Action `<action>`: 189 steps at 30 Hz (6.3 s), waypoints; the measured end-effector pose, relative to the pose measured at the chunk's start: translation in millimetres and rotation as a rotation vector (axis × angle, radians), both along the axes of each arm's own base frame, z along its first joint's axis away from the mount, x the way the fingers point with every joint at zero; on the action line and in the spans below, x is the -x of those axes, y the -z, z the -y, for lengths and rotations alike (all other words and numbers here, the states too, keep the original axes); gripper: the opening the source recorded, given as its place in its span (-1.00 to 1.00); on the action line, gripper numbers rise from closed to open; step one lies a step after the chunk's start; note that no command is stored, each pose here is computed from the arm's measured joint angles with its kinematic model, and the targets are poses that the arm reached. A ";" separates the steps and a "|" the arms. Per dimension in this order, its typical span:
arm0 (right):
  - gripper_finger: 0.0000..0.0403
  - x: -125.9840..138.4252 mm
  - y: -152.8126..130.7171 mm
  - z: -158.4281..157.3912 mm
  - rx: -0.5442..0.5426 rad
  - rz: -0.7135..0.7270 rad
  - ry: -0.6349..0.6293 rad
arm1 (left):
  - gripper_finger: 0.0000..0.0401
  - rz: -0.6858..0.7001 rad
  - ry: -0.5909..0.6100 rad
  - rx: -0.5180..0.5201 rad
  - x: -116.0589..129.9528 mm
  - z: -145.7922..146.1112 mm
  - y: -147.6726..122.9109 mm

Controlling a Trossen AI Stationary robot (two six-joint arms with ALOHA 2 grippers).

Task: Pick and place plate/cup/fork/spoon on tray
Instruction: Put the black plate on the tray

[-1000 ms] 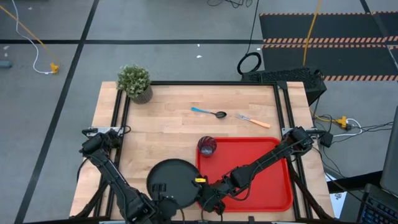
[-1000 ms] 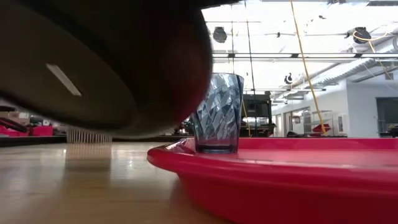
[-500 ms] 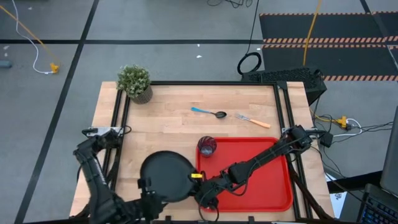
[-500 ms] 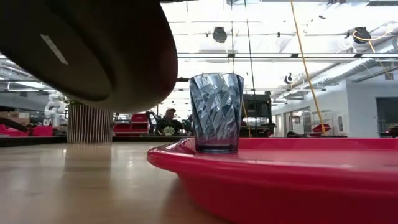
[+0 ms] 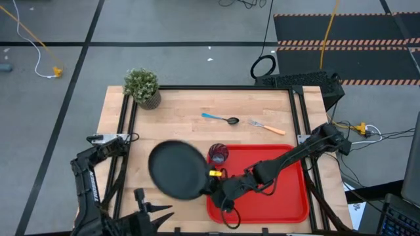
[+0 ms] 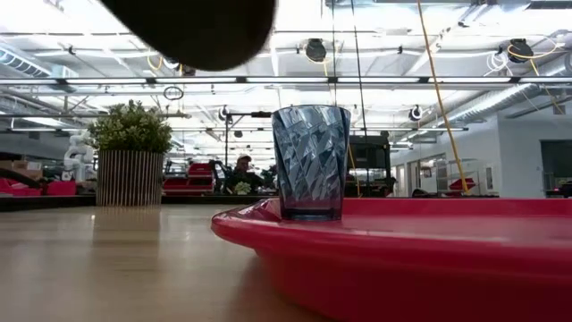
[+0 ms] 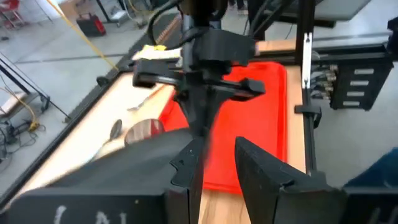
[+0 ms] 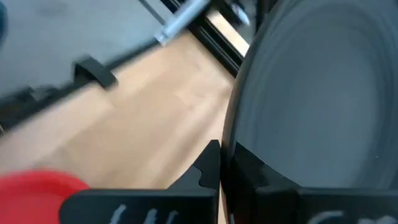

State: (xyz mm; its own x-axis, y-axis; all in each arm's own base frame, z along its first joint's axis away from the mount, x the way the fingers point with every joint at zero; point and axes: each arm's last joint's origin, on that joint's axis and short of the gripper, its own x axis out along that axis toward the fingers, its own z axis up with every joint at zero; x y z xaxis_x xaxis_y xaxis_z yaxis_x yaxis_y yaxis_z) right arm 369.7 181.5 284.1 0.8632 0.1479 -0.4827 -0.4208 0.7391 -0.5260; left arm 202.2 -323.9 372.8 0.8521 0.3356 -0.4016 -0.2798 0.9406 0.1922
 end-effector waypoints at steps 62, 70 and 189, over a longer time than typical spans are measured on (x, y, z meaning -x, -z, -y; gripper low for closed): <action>-1.00 157.6 42.3 -77.1 -0.305 -0.691 0.800 | -0.53 -0.068 -0.233 -0.002 -74.6 -47.1 38.9; -1.00 150.5 57.3 -83.2 -0.284 -0.676 0.811 | -0.53 -0.059 -0.230 0.010 -75.6 -45.9 38.6; -0.38 98.6 1.6 143.3 0.142 -0.498 1.046 | -0.53 -0.404 -0.287 0.079 -59.7 -223.1 123.0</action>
